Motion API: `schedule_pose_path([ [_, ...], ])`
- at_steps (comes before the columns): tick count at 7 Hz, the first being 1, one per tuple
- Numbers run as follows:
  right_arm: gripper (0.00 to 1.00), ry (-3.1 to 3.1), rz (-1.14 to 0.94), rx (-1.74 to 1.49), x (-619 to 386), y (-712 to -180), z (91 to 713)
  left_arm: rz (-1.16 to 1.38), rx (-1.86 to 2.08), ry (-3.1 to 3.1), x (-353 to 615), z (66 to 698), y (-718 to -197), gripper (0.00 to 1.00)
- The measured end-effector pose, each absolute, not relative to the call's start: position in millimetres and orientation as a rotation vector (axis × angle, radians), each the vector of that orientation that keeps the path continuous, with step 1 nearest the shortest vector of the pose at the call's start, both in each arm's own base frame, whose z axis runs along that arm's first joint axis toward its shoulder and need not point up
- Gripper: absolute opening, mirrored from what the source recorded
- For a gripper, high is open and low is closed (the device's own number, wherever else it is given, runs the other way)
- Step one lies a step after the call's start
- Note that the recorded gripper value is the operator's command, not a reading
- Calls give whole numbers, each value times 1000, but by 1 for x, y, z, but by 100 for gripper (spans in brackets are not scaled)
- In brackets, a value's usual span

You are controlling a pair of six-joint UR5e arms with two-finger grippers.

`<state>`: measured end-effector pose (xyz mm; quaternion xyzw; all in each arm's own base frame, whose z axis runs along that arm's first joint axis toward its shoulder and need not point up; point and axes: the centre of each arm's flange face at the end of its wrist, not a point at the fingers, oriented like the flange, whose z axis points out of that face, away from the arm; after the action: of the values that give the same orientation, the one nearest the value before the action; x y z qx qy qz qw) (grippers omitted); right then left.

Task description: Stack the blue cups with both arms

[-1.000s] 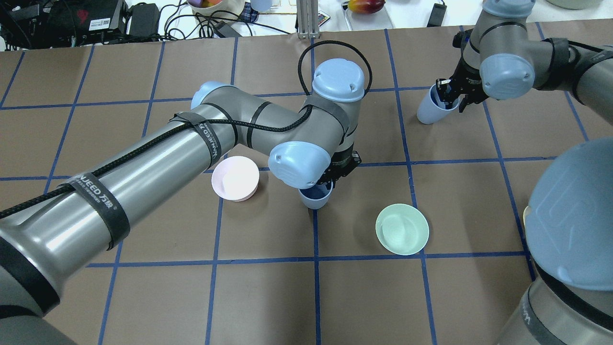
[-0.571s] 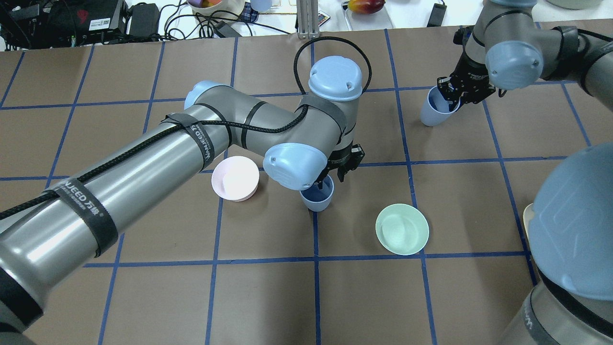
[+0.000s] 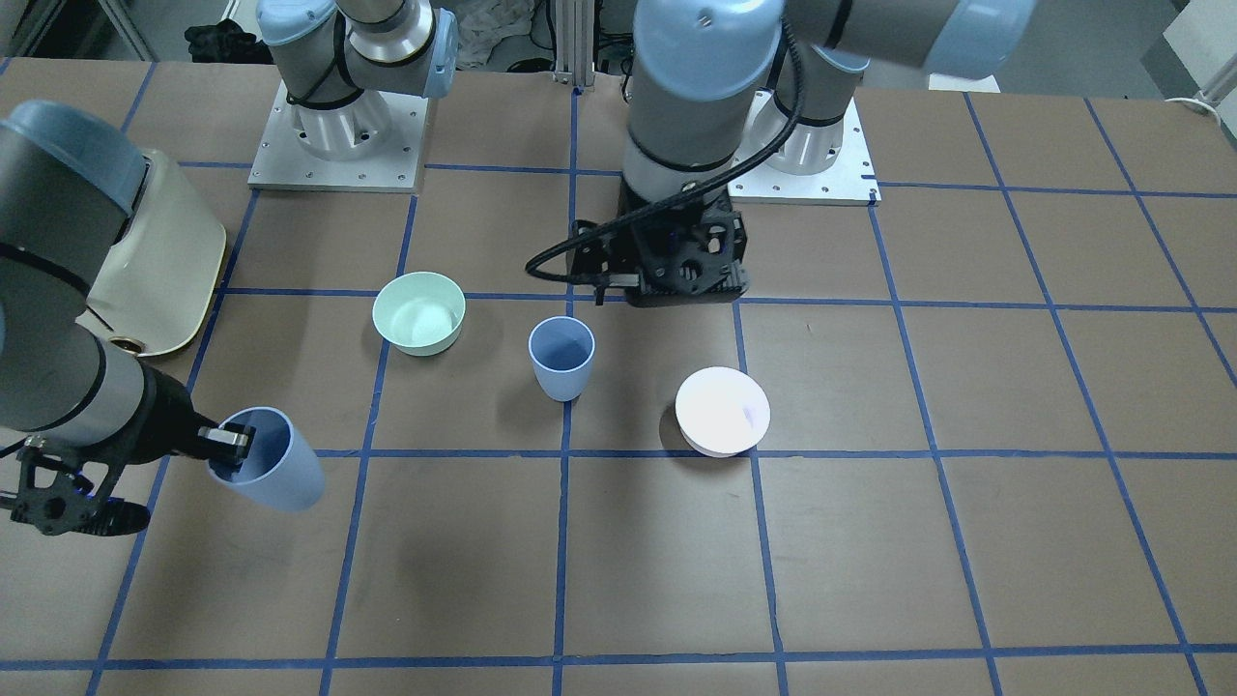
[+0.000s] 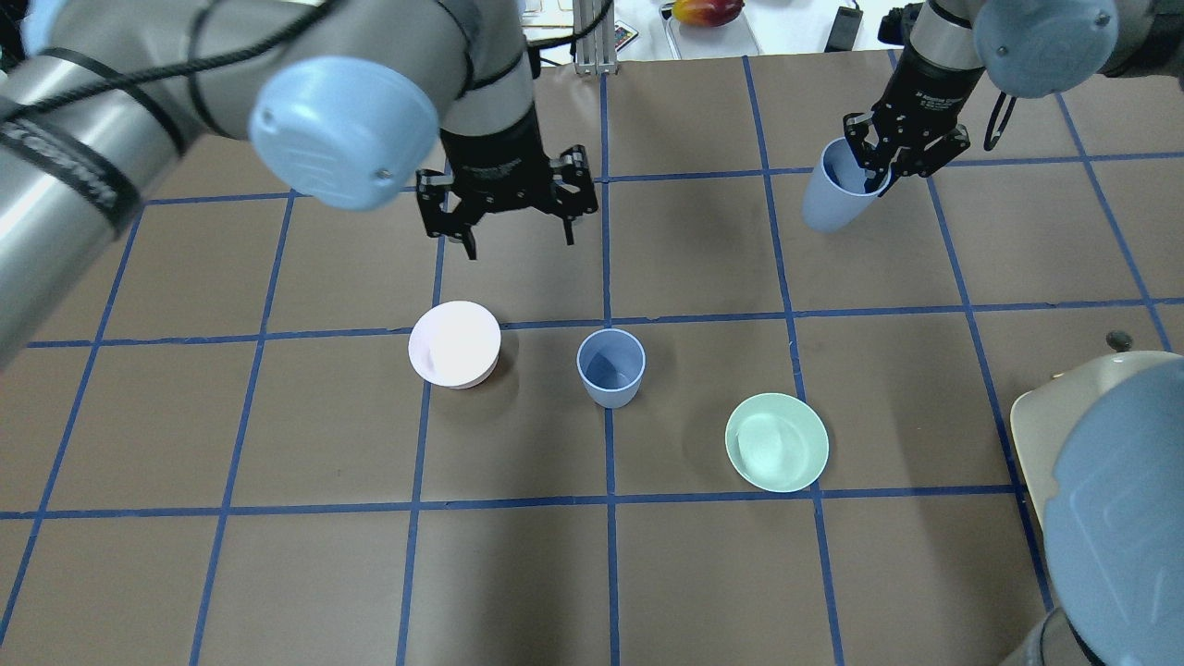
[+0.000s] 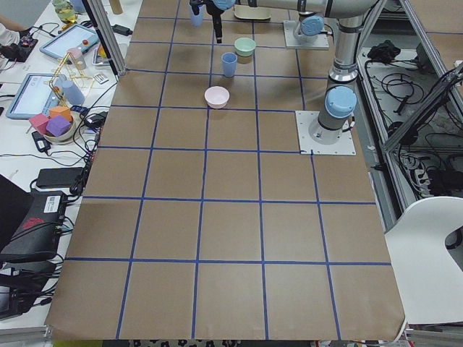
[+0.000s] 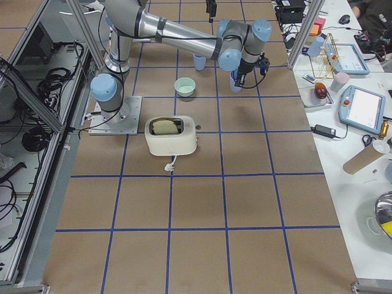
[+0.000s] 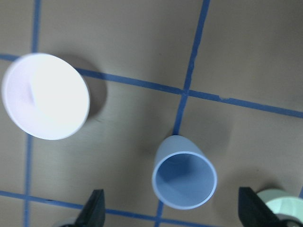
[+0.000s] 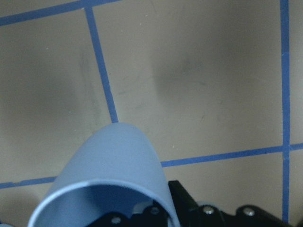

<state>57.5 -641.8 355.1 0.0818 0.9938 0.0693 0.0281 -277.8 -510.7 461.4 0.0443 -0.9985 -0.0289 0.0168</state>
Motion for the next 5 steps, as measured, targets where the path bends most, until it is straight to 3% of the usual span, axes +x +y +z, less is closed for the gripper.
schedule_pose_path([
  [2,0,3073,256,298,125,-618,375,-8,146,-3084,-227,510,-489,100],
  [5,0,3095,327,343,238,-569,386,160,125,-3087,-170,512,-482,100],
])
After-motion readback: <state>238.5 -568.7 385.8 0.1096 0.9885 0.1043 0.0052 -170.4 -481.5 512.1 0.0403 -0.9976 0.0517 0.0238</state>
